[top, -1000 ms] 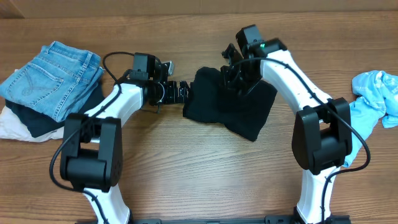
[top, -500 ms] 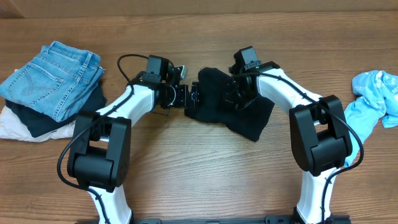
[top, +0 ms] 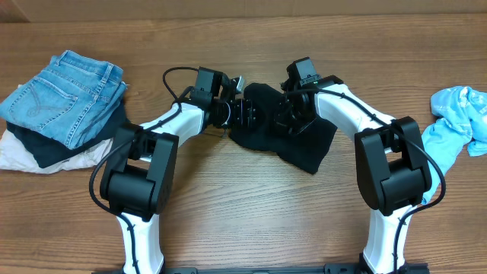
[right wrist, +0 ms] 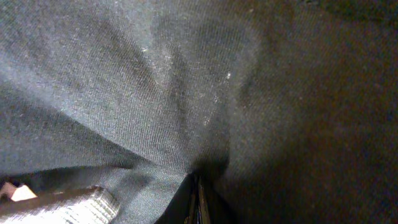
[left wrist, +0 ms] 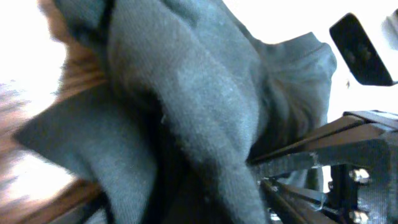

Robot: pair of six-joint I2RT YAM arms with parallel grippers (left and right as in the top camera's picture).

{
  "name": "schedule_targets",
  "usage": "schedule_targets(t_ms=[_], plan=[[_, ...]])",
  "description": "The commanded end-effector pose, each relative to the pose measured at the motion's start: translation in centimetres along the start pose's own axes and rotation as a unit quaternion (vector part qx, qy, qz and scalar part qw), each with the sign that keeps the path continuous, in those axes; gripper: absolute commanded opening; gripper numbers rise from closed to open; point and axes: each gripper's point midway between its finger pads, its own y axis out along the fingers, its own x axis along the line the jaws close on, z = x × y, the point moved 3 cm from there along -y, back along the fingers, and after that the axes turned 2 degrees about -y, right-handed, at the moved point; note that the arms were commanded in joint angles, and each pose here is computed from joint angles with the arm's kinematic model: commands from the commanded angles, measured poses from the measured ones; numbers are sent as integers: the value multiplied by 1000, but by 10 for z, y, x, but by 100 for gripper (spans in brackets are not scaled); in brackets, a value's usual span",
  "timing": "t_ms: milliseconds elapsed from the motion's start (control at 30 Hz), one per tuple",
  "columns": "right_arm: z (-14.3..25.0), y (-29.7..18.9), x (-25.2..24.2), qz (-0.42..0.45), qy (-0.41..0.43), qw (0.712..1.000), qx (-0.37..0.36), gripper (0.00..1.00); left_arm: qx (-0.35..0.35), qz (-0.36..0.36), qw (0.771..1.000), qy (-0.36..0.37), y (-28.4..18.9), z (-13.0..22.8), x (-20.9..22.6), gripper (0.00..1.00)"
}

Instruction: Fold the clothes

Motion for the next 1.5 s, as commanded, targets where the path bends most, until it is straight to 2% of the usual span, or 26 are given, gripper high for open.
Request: schedule_targets(t_ms=[0,100,167,200,233,267,367,467,567,667,800,833,900,933,967,1033,1133,1300,1467], plan=[[7,0,-14,28,14,1000,4,4,60,-34,997,-41,30,44,27,54],[8,0,-15,29,7,1000,7,4,61,-28,998,-18,36,46,19,61],[8,0,-15,29,6,1000,7,4,62,-22,998,-4,41,48,11,61],[9,0,-15,29,5,1000,8,4,62,-21,998,1,43,49,9,54],[9,0,-15,30,5,999,9,4,64,-20,998,10,44,50,7,32],[11,0,-16,32,5,999,13,4,66,-20,998,12,44,51,7,4],[15,-7,-24,40,-18,999,29,4,61,-10,998,3,38,45,10,4],[13,-36,-40,46,-3,998,35,4,34,8,999,-5,10,23,10,4],[7,-89,-37,19,-3,1000,-1,4,-32,2,999,29,-52,-12,-3,4],[8,-138,-26,-3,-15,998,-54,5,-121,0,989,83,-127,-49,-33,4],[15,-171,-10,-15,-35,995,-95,6,-250,-26,949,189,-234,-90,-62,4],[16,-174,-9,-16,-35,995,-97,6,-265,-34,943,199,-248,-94,-61,4],[18,-176,-9,-16,-35,995,-96,6,-298,-58,933,194,-281,-103,-44,4],[21,-175,-10,-13,-31,996,-88,6,-313,-83,931,166,-305,-105,-10,4],[22,-175,-10,-12,-30,996,-85,6,-317,-93,931,158,-312,-105,2,4],[25,-174,-11,-11,-27,996,-79,6,-325,-113,928,140,-328,-103,26,4],[29,-174,-13,-8,-22,997,-70,6,-353,-158,919,76,-376,-89,80,4],[32,-173,-14,-6,-20,998,-65,6,-402,-169,899,45,-432,-73,114,4],[33,-173,-14,-5,-18,998,-62,6,-420,-226,879,-8,-463,-54,148,4]])
